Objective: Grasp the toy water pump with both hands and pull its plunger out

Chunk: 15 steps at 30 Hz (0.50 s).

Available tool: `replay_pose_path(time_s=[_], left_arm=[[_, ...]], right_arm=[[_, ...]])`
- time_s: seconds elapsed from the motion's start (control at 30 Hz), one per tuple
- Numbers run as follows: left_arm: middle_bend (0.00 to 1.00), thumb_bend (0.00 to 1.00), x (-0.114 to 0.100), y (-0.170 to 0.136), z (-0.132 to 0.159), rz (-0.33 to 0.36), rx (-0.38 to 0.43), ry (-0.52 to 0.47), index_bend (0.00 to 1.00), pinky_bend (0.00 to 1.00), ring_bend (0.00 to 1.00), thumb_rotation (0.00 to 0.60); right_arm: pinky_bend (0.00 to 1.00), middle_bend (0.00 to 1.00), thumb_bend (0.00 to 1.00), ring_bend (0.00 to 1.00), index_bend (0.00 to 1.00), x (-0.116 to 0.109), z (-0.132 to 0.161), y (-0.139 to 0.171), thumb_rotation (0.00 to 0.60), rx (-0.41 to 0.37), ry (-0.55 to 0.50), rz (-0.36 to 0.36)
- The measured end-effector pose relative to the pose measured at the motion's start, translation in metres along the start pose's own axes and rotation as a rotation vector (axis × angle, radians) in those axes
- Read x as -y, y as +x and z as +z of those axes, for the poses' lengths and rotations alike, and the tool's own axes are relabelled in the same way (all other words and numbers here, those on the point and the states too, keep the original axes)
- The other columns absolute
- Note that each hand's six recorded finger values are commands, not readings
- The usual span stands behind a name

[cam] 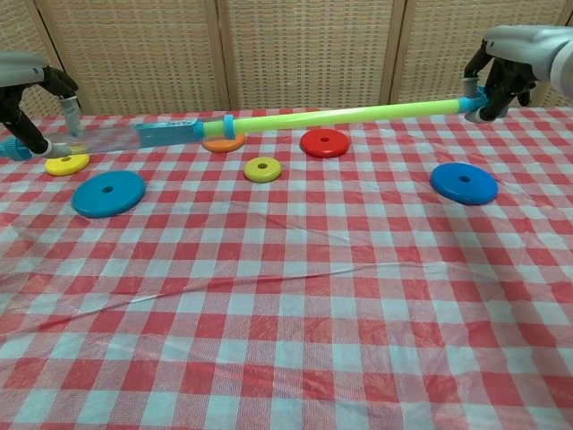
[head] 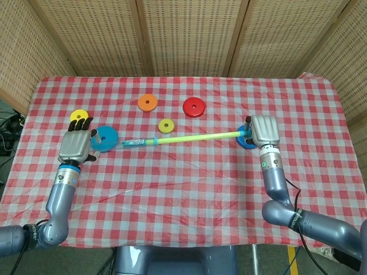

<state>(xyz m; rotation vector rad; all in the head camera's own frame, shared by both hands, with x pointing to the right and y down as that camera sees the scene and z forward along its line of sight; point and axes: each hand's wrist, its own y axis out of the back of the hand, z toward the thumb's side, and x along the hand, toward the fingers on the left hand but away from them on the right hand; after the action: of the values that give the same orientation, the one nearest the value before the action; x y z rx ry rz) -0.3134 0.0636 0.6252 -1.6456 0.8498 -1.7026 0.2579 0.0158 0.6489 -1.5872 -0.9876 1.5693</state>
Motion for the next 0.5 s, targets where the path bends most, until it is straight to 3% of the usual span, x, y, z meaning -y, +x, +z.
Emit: replay_pose_path(time_s=[0.5], left_arm=[[0.0, 0.44, 0.002, 0.001, 0.014, -0.007, 0.028, -0.01, 0.61, 0.0, 0.0, 0.6]], right_arm=[[0.66, 1.0, 0.55, 0.94, 0.83, -0.003, -0.016, -0.001, 0.6, 0.033, 0.024, -0.001]])
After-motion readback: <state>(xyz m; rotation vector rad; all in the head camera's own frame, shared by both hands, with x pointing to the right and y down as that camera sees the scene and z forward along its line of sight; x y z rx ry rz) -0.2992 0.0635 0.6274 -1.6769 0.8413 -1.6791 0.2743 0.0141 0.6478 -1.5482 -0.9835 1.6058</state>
